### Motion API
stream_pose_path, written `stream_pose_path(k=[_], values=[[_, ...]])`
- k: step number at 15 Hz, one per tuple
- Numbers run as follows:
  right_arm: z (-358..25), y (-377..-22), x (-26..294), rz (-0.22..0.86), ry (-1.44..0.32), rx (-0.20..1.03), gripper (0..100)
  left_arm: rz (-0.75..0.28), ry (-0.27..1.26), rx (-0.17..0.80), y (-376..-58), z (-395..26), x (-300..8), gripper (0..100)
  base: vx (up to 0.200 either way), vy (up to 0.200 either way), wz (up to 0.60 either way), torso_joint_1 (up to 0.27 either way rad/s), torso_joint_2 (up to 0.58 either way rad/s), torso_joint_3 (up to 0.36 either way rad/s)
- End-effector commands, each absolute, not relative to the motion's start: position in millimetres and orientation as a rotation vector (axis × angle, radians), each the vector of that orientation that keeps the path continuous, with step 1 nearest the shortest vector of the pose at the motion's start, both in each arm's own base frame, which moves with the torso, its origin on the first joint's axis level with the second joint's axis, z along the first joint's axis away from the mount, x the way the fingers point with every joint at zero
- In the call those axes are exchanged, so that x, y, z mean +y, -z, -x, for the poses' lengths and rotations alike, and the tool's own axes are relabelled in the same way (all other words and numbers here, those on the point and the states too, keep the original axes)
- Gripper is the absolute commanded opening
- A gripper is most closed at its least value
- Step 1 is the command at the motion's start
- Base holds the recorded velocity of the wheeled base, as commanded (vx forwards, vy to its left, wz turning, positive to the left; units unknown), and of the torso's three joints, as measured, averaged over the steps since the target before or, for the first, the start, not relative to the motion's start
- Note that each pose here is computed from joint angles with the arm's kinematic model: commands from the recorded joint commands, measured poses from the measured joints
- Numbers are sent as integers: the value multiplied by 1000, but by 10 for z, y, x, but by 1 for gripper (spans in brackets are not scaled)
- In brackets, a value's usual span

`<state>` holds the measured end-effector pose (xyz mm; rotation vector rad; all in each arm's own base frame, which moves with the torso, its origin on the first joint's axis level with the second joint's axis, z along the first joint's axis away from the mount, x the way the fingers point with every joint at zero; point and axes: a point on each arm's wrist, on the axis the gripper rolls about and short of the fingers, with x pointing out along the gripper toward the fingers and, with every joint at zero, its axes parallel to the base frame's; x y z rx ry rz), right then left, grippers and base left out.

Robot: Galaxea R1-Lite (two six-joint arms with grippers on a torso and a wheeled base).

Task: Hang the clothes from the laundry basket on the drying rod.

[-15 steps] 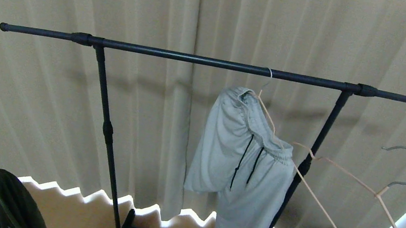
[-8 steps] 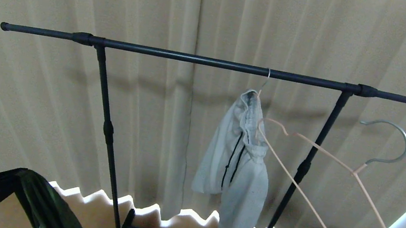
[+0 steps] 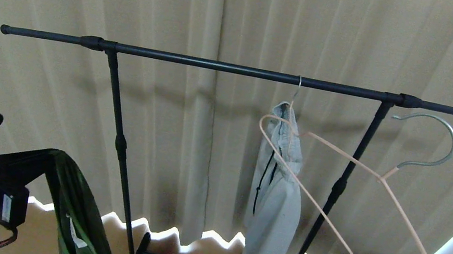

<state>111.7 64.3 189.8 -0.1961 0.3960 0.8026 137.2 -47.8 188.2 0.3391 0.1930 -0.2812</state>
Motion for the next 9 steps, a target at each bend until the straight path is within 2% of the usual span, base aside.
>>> stream_pose_path(k=[1, 5, 9], values=[[-1126, -1907, 914, 231, -964, 414, 0, -392, 282, 214, -1961, -1689, -588, 0, 0, 0, 0, 0, 0, 0], [-1100, -1791, 1217, 270, -1111, 494, 0, -397, 164, 211, -2138, -2172, -746, 0, 0, 0, 0, 0, 0, 0], [-1211, -1732, 1531, 183, -1159, 484, 0, -338, 122, 200, -2218, -2336, -802, 0, 0, 0, 0, 0, 0, 0]])
